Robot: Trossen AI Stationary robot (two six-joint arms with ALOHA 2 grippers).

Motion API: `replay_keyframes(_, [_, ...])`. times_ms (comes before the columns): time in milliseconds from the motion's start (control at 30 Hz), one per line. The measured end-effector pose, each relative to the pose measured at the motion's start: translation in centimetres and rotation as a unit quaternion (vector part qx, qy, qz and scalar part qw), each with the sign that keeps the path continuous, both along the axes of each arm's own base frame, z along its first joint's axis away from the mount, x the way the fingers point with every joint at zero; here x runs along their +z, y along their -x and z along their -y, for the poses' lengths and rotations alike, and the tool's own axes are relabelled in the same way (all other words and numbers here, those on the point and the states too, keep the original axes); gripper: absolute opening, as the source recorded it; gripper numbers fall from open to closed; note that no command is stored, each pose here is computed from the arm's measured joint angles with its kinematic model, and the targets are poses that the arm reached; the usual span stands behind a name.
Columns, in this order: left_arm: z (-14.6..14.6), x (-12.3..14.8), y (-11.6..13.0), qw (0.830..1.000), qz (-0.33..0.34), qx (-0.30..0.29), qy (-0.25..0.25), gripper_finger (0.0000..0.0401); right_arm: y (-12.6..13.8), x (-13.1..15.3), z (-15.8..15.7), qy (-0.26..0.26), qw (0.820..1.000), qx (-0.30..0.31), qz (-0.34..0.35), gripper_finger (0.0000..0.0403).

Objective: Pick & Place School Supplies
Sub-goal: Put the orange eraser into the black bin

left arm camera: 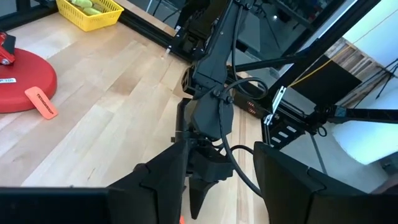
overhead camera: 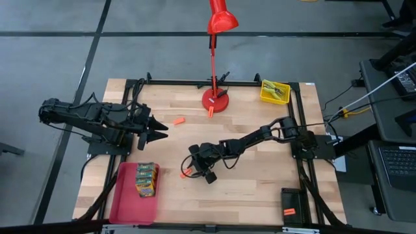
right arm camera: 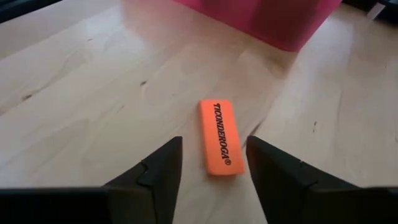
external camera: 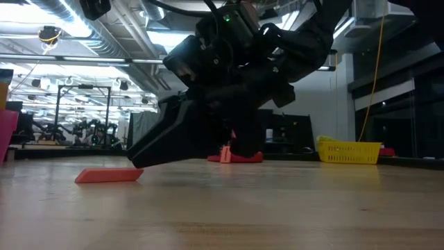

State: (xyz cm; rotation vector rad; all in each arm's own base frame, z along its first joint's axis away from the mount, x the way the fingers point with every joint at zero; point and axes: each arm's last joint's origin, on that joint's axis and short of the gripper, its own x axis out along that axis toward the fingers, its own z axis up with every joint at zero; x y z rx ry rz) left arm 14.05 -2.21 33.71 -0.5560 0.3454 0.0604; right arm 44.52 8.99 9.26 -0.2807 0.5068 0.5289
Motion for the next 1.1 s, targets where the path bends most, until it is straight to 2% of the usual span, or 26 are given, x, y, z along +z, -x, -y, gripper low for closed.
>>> replay_keyframes(233, [0.0, 0.0, 0.0, 1.000, 0.000, 0.001, 0.004, 0.0182, 0.0, 0.0, 0.0, 0.002, 1.000, -0.009, 0.000, 0.0131])
replay_keyframes(400, [0.1, -0.3, -0.1, 1.000, -0.015, -0.010, 0.003, 0.0182, -0.1, 0.1, 0.0, -0.035, 0.998, -0.046, -0.016, 0.0098])
replay_keyframes(467, [0.1, -0.8, -0.3, 0.999, -0.041, -0.014, -0.002, 0.0182, 0.0, 1.0, -0.4, -0.073, 0.996, -0.049, -0.016, 0.0085])
replay_keyframes(600, [0.2, -1.4, -0.4, 0.997, -0.072, -0.018, -0.021, 0.0182, 0.1, 5.0, -1.5, -0.125, 0.989, -0.071, 0.025, 0.0072])
replay_keyframes(700, [0.2, -1.8, -0.5, 0.995, -0.092, -0.022, -0.039, 0.0182, 0.7, 8.2, -2.0, -0.139, 0.984, -0.096, 0.056, 0.0075])
replay_keyframes(800, [0.2, -2.9, -0.3, 0.987, -0.151, -0.026, -0.055, 0.0182, 1.6, 11.4, -2.3, -0.142, 0.978, -0.130, 0.076, 0.0092])
replay_keyframes(967, [1.9, -5.0, -0.9, 0.975, -0.204, -0.061, -0.058, 0.0182, 4.5, 14.8, -2.7, -0.099, 0.981, -0.164, 0.031, 0.0137])
replay_keyframes(1100, [4.5, -7.8, -2.0, 0.972, -0.213, -0.096, -0.031, 0.0182, 7.2, 16.6, -3.4, -0.082, 0.979, -0.184, -0.029, 0.0165])
